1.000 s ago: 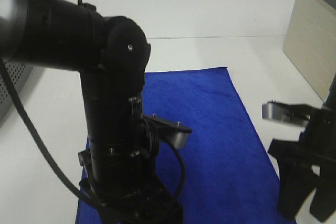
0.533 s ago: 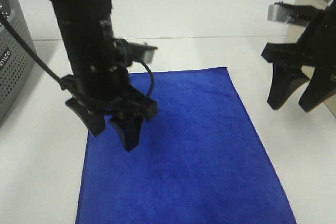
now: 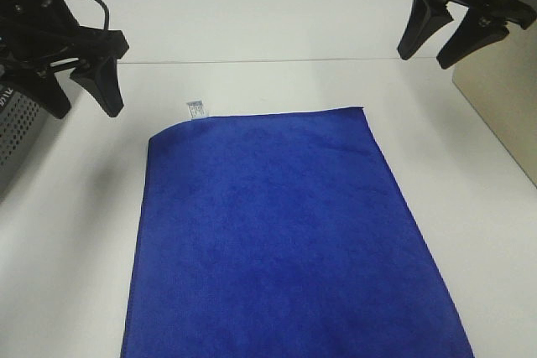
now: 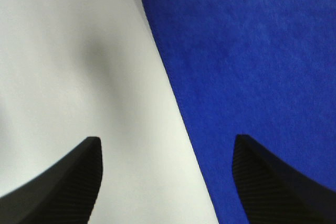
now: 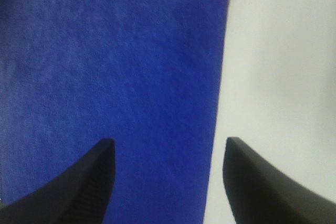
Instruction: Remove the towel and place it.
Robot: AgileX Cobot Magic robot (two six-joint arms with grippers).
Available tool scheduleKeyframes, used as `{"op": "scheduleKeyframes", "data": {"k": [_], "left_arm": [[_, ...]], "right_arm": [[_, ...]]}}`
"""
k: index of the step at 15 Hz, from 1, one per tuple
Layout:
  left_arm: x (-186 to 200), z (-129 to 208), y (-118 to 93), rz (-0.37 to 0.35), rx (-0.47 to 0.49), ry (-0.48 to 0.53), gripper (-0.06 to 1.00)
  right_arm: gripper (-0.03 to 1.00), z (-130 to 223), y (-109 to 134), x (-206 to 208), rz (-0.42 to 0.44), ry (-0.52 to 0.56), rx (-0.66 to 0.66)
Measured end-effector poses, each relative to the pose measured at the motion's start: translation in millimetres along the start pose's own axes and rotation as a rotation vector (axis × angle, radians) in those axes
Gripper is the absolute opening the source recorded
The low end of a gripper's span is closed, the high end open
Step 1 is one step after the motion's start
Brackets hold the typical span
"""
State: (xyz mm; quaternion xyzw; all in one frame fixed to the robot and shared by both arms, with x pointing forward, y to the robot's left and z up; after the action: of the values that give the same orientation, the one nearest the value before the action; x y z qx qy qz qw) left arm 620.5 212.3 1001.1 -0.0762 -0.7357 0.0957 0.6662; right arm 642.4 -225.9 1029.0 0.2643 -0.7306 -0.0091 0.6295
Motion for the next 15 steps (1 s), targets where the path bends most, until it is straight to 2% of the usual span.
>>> {"op": "scheduleKeyframes", "data": {"k": [2,4,7,10,15], "left_arm": [[-5.4,-13.0,12.8,0.036,0.043,-0.064,0.65],[-27.1,-25.5,17.6,0.066,0.054,-0.100,0.65],[-67.0,-42.8,25.5,0.063,0.064,-0.148,0.65],[-101.2,-66.1,27.4,0.087,0.068,-0.153,0.65],[-111.6,-89.9,23.4,0.118,0.067,-0.175,0.65]], "right_arm": [[0.57,-14.7,-7.3,-15.2,-0.033,-0.004,0.036],[0.57,-22.0,-15.6,-30.6,-0.043,0.012,0.054],[0.57,-30.8,-28.7,-55.5,-0.052,0.033,0.056],[0.57,-38.2,-46.4,-84.2,-0.027,0.035,0.054],[0.57,-47.3,-65.5,-111.3,0.024,0.022,0.055]]}}
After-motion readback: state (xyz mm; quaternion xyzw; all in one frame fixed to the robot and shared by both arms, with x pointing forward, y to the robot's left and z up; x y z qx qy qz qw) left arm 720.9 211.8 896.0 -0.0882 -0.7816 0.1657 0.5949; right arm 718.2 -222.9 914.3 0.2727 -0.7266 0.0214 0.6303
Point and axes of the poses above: a point on each arm's last joint axis where the gripper is mounted, x pointing back along that axis away from the gripper, y along the wrist's bending axis when the last joint is at zero, z = x × y, the point moved 1 cm from there along -x, pointing out along that axis toward the gripper, and after that the axes turned 11 degrees about x, right-handed, at the moved point
